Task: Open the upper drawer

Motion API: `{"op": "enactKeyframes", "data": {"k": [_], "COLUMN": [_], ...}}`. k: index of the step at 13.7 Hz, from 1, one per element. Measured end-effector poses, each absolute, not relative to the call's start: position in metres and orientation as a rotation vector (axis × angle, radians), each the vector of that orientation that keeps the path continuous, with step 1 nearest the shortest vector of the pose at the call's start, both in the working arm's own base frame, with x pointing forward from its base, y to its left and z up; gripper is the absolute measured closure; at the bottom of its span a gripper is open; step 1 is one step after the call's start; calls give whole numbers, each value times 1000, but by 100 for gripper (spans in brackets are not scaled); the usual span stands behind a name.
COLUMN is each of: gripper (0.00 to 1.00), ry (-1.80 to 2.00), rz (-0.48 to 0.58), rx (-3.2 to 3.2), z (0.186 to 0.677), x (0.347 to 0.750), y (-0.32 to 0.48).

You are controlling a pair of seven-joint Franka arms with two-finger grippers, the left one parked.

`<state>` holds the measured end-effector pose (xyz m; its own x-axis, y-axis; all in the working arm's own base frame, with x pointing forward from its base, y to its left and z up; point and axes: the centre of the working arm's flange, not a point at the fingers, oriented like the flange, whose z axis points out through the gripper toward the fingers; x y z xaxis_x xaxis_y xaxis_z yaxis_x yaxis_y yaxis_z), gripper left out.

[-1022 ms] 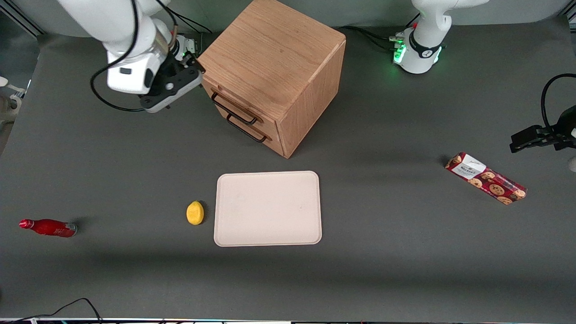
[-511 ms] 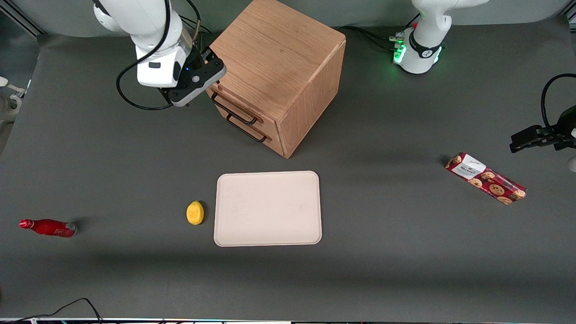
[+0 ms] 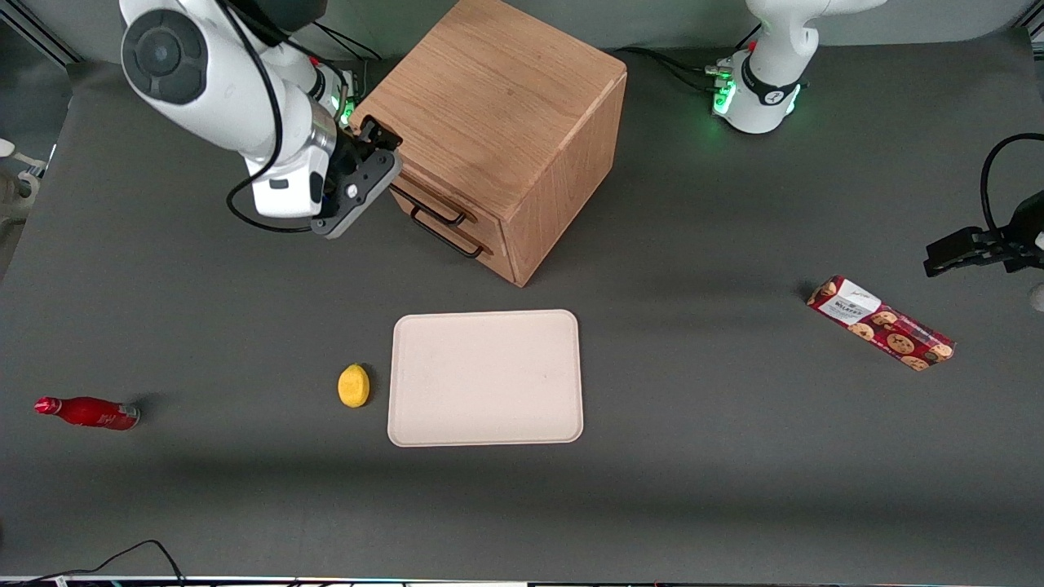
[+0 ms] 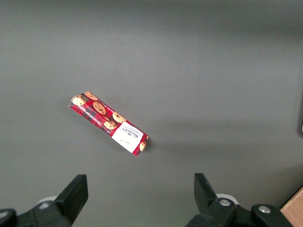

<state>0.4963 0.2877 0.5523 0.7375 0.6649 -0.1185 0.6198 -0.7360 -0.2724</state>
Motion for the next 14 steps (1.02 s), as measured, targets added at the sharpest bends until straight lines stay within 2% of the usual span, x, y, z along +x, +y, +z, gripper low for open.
{"op": "enactKeyframes", "data": {"k": [6, 14], "gripper": [0, 0], "ry": [-1006, -1070], "rz": [315, 399], "rx": [-2730, -2696], "z": [493, 434], "x": [500, 478], "y": [291, 289]}}
